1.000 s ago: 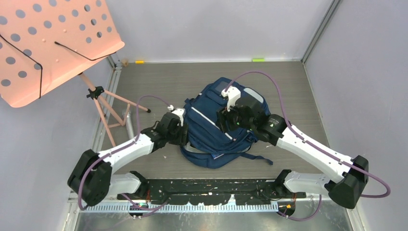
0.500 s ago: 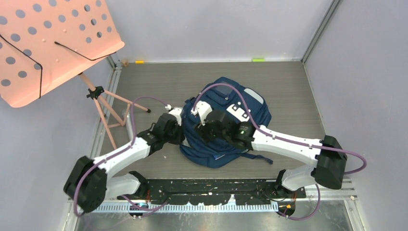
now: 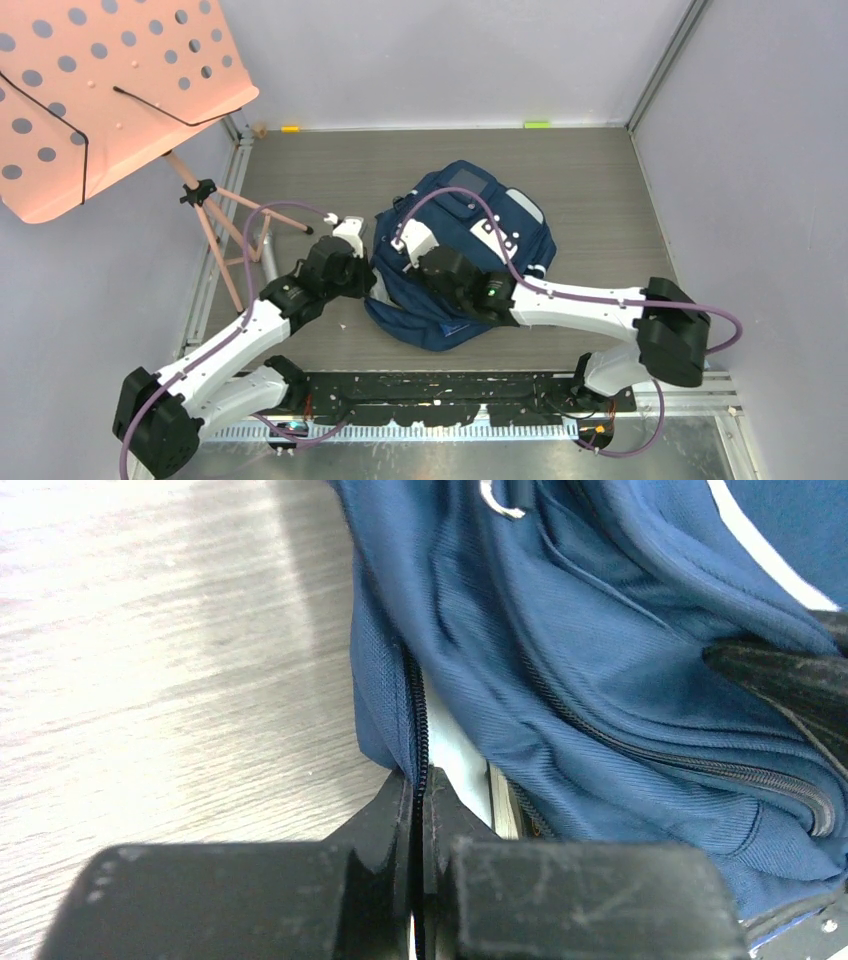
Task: Pack the student bag
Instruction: Adjust the student bag at the center of the board.
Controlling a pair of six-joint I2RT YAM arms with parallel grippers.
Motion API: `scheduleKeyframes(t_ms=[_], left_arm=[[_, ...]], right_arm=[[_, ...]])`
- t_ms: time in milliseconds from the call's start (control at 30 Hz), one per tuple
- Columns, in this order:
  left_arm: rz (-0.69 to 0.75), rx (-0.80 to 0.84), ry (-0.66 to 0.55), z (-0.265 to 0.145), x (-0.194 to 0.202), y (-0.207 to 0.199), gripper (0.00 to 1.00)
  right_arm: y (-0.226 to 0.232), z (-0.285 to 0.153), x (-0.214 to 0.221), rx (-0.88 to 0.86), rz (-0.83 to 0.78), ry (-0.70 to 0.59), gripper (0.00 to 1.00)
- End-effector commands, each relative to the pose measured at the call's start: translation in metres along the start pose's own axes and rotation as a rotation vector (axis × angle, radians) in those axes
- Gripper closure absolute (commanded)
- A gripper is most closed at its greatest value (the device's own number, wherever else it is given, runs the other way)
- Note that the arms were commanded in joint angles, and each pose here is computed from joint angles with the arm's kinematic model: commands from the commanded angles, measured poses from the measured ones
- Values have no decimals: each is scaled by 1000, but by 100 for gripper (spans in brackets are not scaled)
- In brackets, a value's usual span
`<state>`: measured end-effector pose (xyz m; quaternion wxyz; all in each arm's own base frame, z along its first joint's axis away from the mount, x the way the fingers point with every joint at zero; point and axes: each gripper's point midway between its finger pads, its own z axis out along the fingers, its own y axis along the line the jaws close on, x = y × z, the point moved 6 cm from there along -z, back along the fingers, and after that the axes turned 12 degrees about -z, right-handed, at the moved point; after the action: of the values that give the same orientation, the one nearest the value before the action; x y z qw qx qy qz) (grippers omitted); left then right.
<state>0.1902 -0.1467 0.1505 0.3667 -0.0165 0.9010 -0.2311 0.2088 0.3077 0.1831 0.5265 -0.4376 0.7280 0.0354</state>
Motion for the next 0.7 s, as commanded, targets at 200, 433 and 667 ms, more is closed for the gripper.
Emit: scheduleKeyframes(t_ms=[200,433,667], left_arm=[[-19,61,-521,-97,-141,-51,100],[-69,184,-526,-102,-150,-71,100],[-183,198,-261,-61,-77,-49,100]], right_arm=[[-58,-59,51,316,86,115,99],[-70,-78,44,328,176,36,100],[-73,-74,3,240,181,-39,99]])
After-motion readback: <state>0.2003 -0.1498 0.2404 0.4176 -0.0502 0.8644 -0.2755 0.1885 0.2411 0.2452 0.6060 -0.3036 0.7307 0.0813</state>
